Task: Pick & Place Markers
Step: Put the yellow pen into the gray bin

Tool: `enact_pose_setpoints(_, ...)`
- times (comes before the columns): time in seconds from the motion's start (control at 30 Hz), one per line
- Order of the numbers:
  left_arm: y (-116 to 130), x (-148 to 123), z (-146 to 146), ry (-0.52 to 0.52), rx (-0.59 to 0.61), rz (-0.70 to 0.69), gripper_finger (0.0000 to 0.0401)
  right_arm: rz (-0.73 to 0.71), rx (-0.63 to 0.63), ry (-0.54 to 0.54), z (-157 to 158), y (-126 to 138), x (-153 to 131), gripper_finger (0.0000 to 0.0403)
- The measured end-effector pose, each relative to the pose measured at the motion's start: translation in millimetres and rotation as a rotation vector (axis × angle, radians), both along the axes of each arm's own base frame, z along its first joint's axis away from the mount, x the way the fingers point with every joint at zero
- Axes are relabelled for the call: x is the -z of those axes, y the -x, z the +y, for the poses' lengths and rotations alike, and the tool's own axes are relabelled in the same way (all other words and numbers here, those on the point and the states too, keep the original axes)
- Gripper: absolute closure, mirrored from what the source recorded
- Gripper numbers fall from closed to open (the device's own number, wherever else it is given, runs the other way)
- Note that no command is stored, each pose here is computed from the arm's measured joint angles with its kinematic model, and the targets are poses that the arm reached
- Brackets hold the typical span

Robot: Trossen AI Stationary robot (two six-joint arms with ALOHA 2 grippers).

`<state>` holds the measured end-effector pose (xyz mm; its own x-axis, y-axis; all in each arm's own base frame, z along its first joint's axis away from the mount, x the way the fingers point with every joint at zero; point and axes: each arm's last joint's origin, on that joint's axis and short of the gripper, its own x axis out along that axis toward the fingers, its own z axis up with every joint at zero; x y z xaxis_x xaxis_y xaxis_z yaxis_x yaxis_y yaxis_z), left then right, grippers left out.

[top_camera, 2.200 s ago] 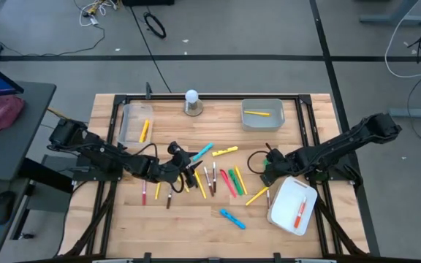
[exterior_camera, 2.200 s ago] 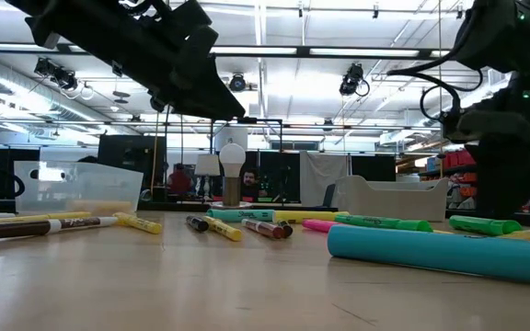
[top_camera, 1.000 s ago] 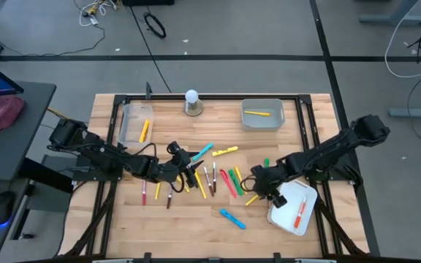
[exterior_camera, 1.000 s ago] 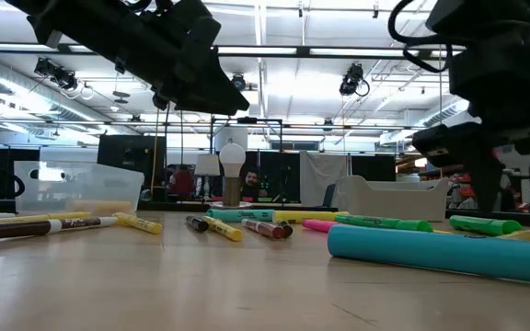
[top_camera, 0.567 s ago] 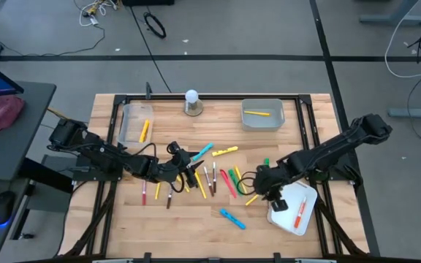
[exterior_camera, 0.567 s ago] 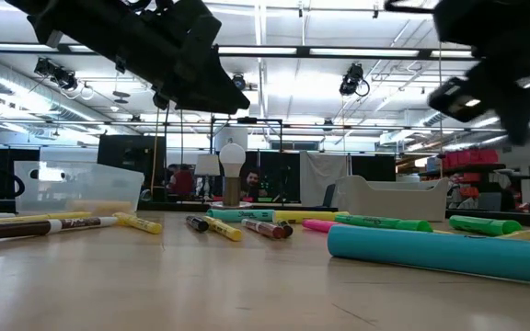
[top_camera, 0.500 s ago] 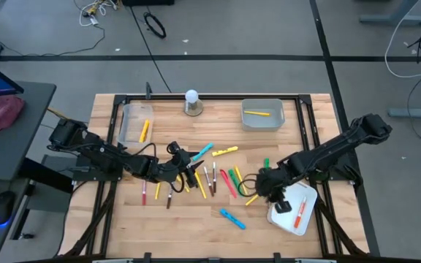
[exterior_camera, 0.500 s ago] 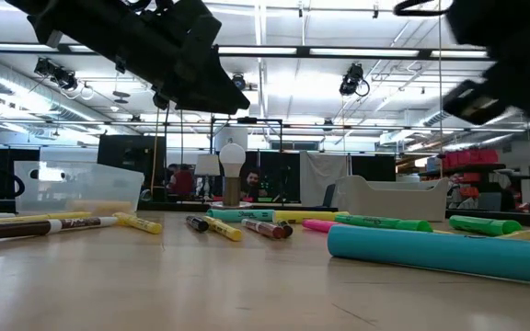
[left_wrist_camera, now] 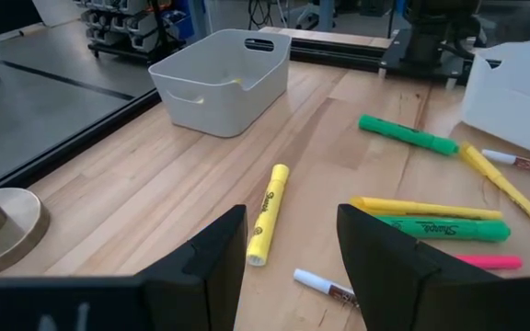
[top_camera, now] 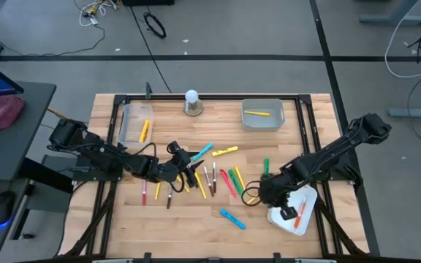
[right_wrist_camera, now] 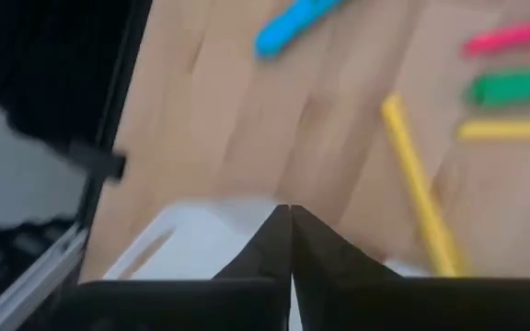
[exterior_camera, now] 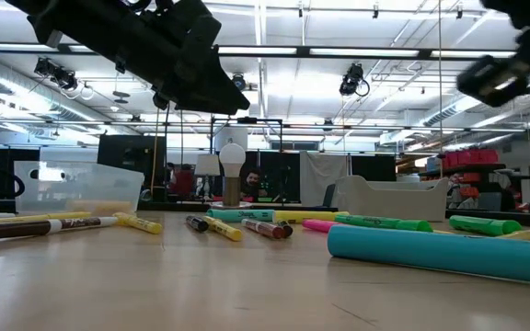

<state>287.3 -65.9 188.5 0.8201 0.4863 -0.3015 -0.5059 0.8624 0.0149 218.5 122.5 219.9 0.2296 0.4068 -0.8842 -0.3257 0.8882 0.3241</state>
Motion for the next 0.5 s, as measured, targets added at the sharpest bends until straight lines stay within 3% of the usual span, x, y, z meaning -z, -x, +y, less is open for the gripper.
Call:
enact_pose_setpoints(0.13,-0.3,0.0,1.3,0.000,-0.005,0.000,0.0224,-0.056,0.021,-0.051,-2.9,-11.6,8.5,0.0400)
enact_pose_setpoints(0.3,-0.4,0.0,1.6,0.000,-0.006,0.000,0.0224,0.037,-0.085,-0.157,-0.1,-8.6,23.0,0.0400)
enact_pose_setpoints(0.5,-0.4,0.0,1.9,0.000,-0.007,0.000,0.0224,0.181,-0.040,-0.251,0.4,-2.1,22.3,0.0401)
